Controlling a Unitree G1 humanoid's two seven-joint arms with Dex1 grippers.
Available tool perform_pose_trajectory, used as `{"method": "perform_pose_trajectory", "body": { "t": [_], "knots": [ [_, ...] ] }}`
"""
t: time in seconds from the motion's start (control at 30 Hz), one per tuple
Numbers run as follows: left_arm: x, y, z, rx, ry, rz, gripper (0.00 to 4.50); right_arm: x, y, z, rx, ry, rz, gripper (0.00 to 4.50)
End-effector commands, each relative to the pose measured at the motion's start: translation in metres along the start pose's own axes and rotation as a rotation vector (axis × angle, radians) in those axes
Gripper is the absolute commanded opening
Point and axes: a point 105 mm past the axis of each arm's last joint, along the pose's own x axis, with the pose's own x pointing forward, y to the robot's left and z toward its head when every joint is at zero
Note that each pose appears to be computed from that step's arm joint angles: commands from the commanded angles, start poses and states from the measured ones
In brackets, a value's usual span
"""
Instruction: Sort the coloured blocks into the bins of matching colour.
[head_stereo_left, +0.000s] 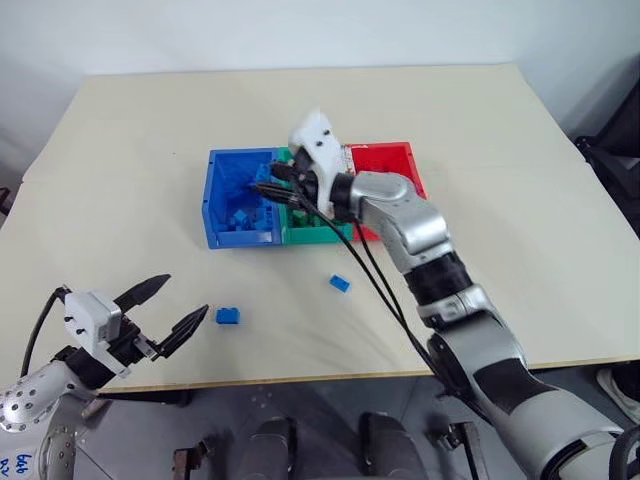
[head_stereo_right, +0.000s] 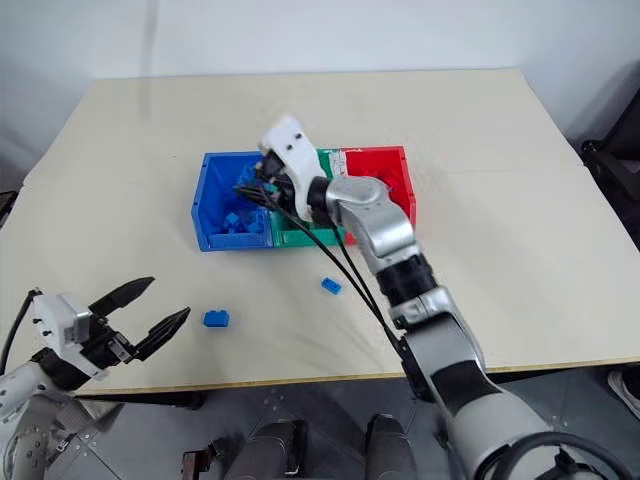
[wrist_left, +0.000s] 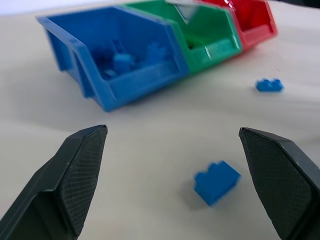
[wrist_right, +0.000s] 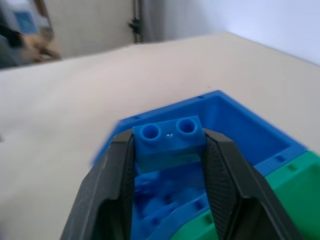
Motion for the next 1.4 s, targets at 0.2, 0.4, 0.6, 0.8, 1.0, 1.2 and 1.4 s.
{"method": "perform_pose_trajectory", "body": {
  "t": [0.2,0.4,0.6,0.8,1.0,1.2,1.4],
  "knots": [
    [0.002,0.003,0.019,0.021,-0.083,0.042,4.50,0.028,-0.001,0.009,-0.022,-0.032,-0.031,2.86],
    [0.007,-0.001,0.020,0.017,-0.085,0.019,4.50,0.020,0.000,0.017,-0.032,-0.094,0.023,4.47],
    [0.017,-0.007,0.015,0.037,-0.035,-0.071,4.50,-0.052,-0.007,0.003,-0.134,-0.161,0.114,4.47],
    [0.035,-0.016,0.006,0.056,0.023,-0.217,4.50,-0.150,-0.008,-0.035,-0.164,-0.118,0.100,4.47],
    [0.065,-0.027,0.004,0.076,0.023,-0.375,4.50,-0.257,0.003,-0.084,-0.173,0.053,0.033,4.47],
    [0.083,-0.027,0.003,0.091,0.019,-0.465,4.50,-0.327,0.015,-0.116,-0.173,0.189,-0.121,4.47],
    [0.086,-0.021,0.006,0.130,-0.002,-0.498,4.50,-0.312,0.018,-0.117,-0.107,0.161,-0.155,4.47]
  ]
}}
